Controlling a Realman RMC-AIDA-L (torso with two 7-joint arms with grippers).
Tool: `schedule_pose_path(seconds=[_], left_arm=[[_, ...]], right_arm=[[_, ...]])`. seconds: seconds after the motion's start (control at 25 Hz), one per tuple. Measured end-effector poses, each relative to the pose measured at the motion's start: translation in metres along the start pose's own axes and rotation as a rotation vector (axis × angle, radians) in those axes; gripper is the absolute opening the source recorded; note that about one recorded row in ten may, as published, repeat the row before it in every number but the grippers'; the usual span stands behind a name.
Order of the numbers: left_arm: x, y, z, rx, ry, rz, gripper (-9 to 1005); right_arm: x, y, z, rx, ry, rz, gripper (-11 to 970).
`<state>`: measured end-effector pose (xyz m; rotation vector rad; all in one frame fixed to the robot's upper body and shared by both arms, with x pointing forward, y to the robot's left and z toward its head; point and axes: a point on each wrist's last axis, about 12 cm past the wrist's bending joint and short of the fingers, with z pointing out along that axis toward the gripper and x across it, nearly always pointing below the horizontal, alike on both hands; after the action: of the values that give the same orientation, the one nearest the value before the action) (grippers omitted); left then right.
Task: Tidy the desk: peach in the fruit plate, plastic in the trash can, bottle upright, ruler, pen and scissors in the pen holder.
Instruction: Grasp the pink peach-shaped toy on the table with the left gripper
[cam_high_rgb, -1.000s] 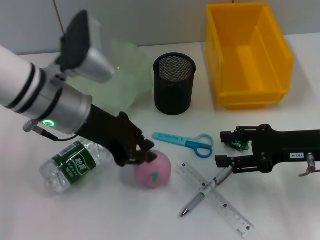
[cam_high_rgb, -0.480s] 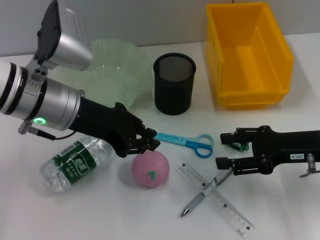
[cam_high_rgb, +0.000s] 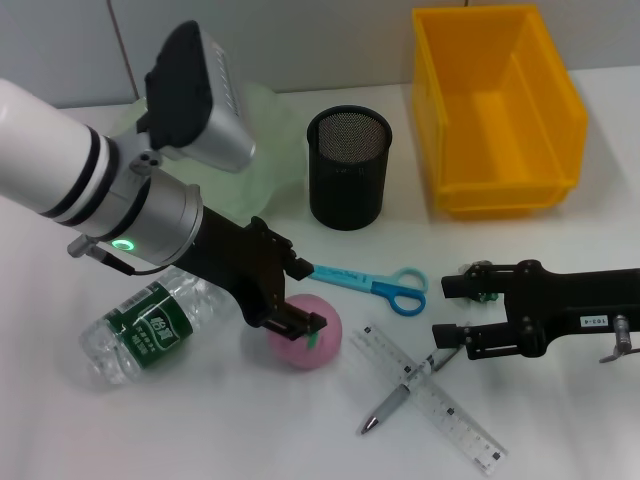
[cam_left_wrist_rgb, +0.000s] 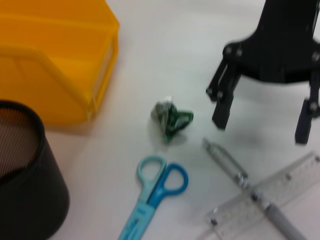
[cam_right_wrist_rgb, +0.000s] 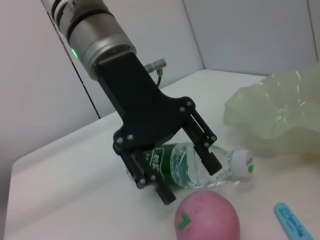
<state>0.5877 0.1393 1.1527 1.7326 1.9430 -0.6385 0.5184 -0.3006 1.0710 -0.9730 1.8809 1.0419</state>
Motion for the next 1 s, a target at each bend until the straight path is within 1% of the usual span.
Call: schedule_pose_path(seconds=[0.12,0.2,0.24,0.28,0.52,1.0], left_arm=[[-0.003,0.001,0.003,-0.010,0.057,0.019,686],[-0.004,0.001,0.004,-0.013,0.073,0.025,715],[-0.007,0.002,0.008,-0.026,0.120,0.044,730],[-0.007,0.002,0.010,-0.029,0.134,0.050,744],[-0.005,0.001,0.020,-0.010,0.181,0.051,832],[0.001,0.006,0.028,-0.021,0.176,0.023,765]], right_arm=[[0.001,0.000,0.000,0.001,0.000,0.003,776],[0.001,0.000,0.000,0.001,0.002,0.005,776],[0.002,0.000,0.001,0.002,0.006,0.007,776],[0.002,0.000,0.001,0.002,0.006,0.007,776],[0.003,0.000,0.001,0.001,0.013,0.009,776],[0.002,-0.001,0.003,0.005,0.022,0.006,776]])
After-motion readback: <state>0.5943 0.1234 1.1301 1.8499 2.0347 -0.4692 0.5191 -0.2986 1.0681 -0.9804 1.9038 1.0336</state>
